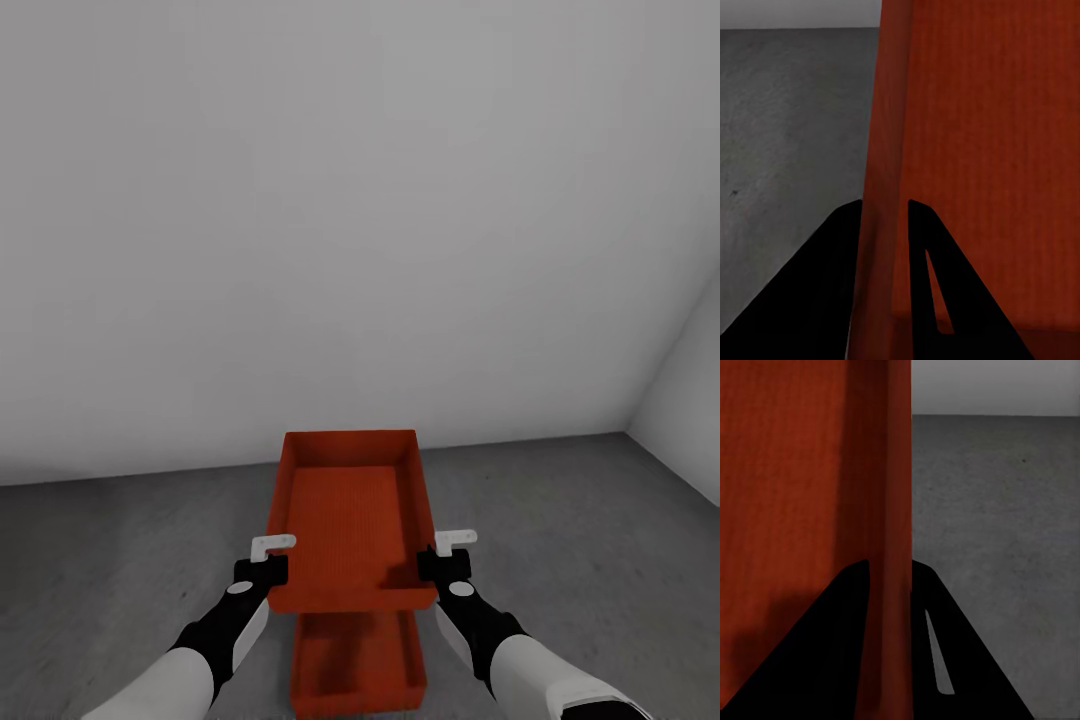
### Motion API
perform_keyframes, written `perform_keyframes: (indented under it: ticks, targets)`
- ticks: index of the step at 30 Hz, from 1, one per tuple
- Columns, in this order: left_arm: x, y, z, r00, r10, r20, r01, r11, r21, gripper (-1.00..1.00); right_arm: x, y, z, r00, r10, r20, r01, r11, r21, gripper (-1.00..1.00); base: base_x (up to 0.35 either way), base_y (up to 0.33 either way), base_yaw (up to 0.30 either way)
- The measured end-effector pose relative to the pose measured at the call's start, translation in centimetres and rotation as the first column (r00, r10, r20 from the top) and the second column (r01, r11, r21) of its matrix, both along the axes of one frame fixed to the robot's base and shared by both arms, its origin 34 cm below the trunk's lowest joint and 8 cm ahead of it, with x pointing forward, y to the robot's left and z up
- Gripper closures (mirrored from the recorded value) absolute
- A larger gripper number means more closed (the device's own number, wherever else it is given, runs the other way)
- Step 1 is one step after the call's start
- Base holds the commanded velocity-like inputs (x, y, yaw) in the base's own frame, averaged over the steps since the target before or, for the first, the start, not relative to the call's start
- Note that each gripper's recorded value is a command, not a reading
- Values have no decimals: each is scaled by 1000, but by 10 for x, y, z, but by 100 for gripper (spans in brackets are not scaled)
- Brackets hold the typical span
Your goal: Move the two storage containers from the living room to the garage. In the garage, place one container on the floor and stack the other container on top of it (either order is fine).
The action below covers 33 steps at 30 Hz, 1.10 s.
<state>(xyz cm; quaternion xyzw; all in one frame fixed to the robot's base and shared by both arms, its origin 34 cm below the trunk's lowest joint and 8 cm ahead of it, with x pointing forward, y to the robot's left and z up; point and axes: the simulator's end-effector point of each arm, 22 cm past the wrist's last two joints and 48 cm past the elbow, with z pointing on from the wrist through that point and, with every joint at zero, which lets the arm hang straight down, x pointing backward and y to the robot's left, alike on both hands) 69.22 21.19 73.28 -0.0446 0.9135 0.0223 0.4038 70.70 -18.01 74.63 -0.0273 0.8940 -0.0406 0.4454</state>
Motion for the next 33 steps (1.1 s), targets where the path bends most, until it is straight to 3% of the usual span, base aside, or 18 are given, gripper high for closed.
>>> perform_keyframes:
  ticks: [33]
  targets:
    - [-12, 0, -30, 999, 1, -53, -1, 1000, -1, 100, -11, 0, -30, 999, 1, -53, -1, 1000, -1, 100, 0, 0, 0]
